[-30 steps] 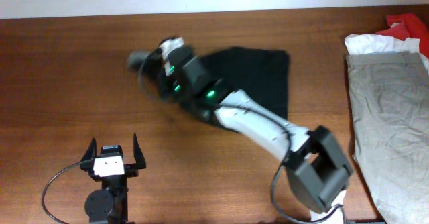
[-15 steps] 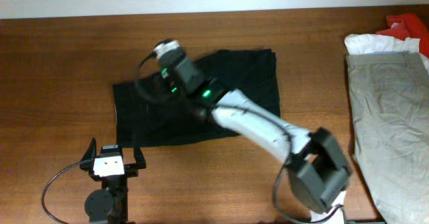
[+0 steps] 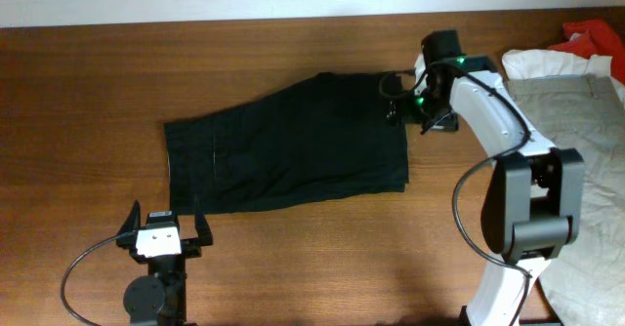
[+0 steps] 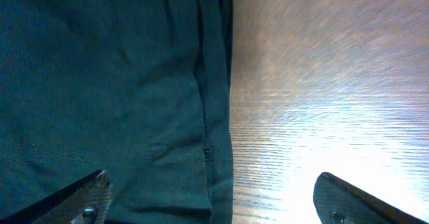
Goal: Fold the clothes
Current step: 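Pull the black shorts left with the right gripper and lay them flat, then release the shorts and raise the right gripper back toward the pile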
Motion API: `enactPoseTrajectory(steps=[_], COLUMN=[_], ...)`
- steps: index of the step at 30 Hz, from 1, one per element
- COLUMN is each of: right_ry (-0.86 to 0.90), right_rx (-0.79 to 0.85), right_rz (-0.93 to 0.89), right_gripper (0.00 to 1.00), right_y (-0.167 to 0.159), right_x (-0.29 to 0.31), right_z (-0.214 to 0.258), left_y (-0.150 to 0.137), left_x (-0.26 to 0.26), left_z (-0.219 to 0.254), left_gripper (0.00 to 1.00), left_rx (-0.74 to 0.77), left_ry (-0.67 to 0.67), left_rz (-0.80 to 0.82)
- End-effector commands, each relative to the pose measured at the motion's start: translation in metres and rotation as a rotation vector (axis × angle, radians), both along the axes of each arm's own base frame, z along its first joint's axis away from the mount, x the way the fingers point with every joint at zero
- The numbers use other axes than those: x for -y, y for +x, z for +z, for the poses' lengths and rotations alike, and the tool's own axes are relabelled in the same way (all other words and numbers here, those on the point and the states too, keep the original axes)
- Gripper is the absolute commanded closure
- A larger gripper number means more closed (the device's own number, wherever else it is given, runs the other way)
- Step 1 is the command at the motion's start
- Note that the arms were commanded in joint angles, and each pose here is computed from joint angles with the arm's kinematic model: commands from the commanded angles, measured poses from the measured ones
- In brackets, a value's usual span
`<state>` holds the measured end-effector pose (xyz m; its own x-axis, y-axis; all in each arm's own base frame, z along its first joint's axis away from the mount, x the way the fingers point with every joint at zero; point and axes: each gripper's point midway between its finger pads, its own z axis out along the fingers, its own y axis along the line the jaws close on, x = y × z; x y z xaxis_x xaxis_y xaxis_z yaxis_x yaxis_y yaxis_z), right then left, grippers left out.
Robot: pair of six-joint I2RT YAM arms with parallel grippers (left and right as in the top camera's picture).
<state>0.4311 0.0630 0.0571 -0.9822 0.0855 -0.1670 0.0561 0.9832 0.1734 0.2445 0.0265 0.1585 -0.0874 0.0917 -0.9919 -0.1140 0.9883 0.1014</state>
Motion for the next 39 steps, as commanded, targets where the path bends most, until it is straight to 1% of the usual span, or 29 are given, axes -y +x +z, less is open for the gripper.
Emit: enactPoseTrajectory(steps=[1,3,5,6,7,8,9,11,14,15,17,19,22,24,25,26,27,28,29,32,34,35,37,39], right_ry=[0.02,0.022,0.026,0.026,0.025,0.018,0.011,-0.002,-0.029,-0.045,-0.081,-0.177,-0.17,-0.176,-0.176,-0.178,-0.176,-0.182,-0.193,-0.251,-0.268,-0.26,-0.244,-0.231], right_rx=[-0.076,-0.088,-0.076,-0.068,-0.06,-0.06,-0.07,-0.086,-0.083,-0.082,-0.098,-0.129,-0.18,-0.212,-0.21,-0.195,-0.175,-0.159,-0.141,-0.06,-0.003,0.026,0.075,0.155], right_rz=[0.026,0.038,0.056,0.066,0.085,0.095,0.109,0.113,0.104,0.092,0.084,0.073,0.073,0.076,0.074,0.075,0.083,0.083,0.08,0.063,0.042,0.015,-0.042,-0.083], right_gripper=[0.05,0.06,0.16,0.25,0.3,0.3,0.33,0.42,0.77,0.94,0.96,0.96,0.96,0.96,0.96,0.92,0.76,0.34,0.09,0.11,0.1,0.01,0.01,0.01], right_y=[-0.017,-0.022,-0.021,-0.02,-0.02,-0.02,-0.022,-0.024,-0.023,-0.022,-0.024,-0.029,-0.042,-0.051,-0.051,-0.047,-0.042,-0.038,-0.034,-0.012,0.007,0.017,0.03,0.045], right_x=[-0.009,-0.014,-0.021,-0.026,-0.033,-0.037,-0.042,-0.043,-0.037,-0.033,-0.025,-0.008,-0.007,-0.005,-0.005,-0.004,-0.005,-0.004,-0.002,0.006,0.011,0.014,0.018,0.028], right_z=[-0.033,-0.049,-0.054,-0.054,-0.054,-0.056,-0.062,-0.07,-0.072,-0.071,-0.069,-0.059,-0.034,-0.032,-0.032,-0.032,-0.032,-0.032,-0.031,-0.02,0.003,0.021,0.053,0.104], left_y=[0.0,0.0,0.0,0.0,0.0,0.0,0.0,0.0,0.0,0.0,0.0,0.0,0.0,0.0,0.0,0.0,0.0,0.0,0.0,0.0,0.0,0.0,0.0,0.0], left_x=[0.002,0.002,0.002,0.002,0.002,0.002,0.002,0.002,0.002,0.002,0.002,0.002,0.002,0.002,0.002,0.002,0.002,0.002,0.002,0.002,0.002,0.002,0.002,0.002], left_z=[-0.002,-0.002,-0.002,-0.002,-0.002,-0.002,-0.002,-0.002,-0.002,-0.002,-0.002,-0.002,-0.002,-0.002,-0.002,-0.002,-0.002,-0.002,-0.002,-0.002,-0.002,-0.002,-0.002,-0.002], left_gripper=[0.01,0.01,0.01,0.01,0.01,0.01,0.01,0.01,0.01,0.01,0.01,0.01,0.01,0.01,0.01,0.01,0.01,0.01,0.01,0.01,0.01,0.01,0.01,0.01], left_rx=[-0.003,-0.003,-0.003,-0.003,-0.003,-0.003,-0.003,-0.003,-0.003,-0.003,-0.003,-0.003,-0.003,-0.003,-0.003,-0.003,-0.003,-0.003,-0.003,-0.003,-0.003,-0.003,-0.003,-0.003], left_ry=[0.016,0.016,0.016,0.016,0.016,0.016,0.016,0.016,0.016,0.016,0.016,0.016,0.016,0.016,0.016,0.016,0.016,0.016,0.016,0.016,0.016,0.016,0.016,0.016], left_rz=[-0.013,-0.012,-0.012,-0.013,-0.013,-0.012,-0.013,-0.013,-0.013,-0.013,-0.013,-0.013,-0.013,-0.013,-0.013,-0.013,-0.013,-0.013,-0.013,-0.013,-0.013,-0.013,-0.013,-0.013])
